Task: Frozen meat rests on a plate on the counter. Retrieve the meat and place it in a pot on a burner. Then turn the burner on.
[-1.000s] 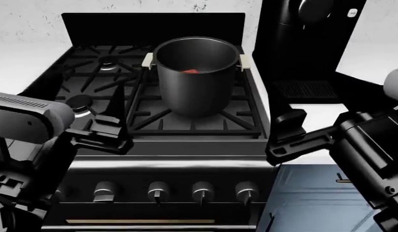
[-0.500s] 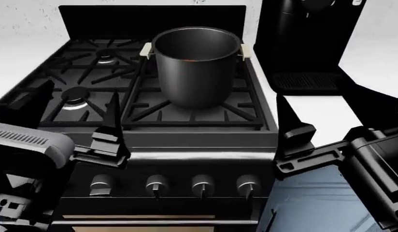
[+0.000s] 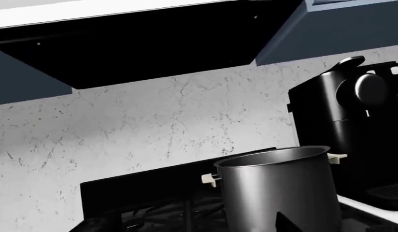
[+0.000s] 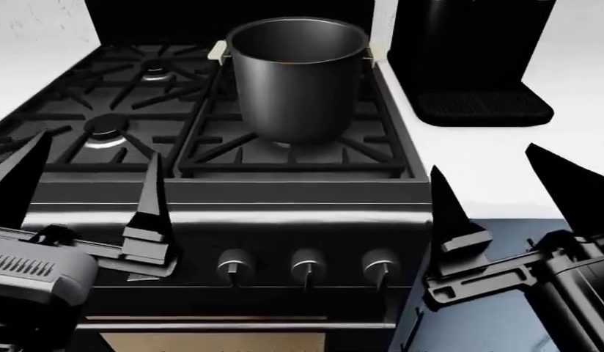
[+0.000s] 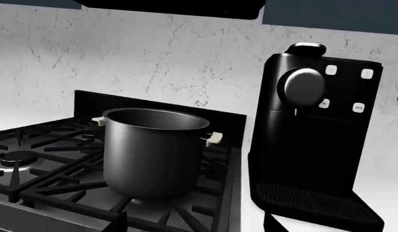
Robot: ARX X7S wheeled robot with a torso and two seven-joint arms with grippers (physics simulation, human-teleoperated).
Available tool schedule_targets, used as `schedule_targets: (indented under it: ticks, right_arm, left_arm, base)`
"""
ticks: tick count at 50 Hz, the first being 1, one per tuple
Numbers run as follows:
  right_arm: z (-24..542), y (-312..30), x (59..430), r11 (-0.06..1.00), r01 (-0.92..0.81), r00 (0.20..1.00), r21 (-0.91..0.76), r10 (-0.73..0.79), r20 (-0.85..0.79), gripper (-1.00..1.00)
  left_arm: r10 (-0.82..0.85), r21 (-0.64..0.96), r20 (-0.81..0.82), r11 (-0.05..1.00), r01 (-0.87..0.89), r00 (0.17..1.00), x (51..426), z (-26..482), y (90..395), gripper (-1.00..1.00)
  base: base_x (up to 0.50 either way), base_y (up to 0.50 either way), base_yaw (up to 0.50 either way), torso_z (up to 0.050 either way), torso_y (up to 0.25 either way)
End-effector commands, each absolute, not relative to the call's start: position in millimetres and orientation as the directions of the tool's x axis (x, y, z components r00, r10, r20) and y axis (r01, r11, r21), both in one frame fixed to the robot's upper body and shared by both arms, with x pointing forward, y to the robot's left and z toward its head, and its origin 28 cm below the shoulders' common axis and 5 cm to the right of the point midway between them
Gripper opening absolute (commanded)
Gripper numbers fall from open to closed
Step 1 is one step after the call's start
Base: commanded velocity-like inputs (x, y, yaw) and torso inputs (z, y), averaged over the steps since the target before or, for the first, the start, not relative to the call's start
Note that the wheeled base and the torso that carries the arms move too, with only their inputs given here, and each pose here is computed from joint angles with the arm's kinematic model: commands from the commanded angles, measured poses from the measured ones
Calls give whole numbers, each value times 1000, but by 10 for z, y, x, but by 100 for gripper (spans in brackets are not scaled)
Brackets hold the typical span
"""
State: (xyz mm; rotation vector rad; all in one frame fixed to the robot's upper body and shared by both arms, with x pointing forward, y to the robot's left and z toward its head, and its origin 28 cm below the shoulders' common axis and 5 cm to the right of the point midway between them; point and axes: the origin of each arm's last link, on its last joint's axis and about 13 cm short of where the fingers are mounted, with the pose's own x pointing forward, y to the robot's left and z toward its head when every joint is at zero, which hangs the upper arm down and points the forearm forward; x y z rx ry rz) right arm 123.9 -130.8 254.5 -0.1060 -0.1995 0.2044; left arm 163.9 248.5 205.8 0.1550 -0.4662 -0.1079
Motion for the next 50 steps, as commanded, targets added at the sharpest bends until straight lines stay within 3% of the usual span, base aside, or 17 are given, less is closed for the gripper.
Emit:
schedule_targets:
  ticks: [1, 50]
  right_arm:
    - [2334, -1297, 1169, 977, -169, 956, -133, 195, 219, 100]
    - [2274, -1145, 1075, 984, -150, 962, -96, 168, 215, 100]
  left_arm:
    - [-121, 133, 417, 988, 71, 901, 1602, 1895, 2509, 100]
    - [-56, 65, 443, 997, 30, 895, 1624, 1714, 2530, 100]
  base:
    - [0, 0, 0, -50, 0]
    - [0, 0, 0, -50, 0]
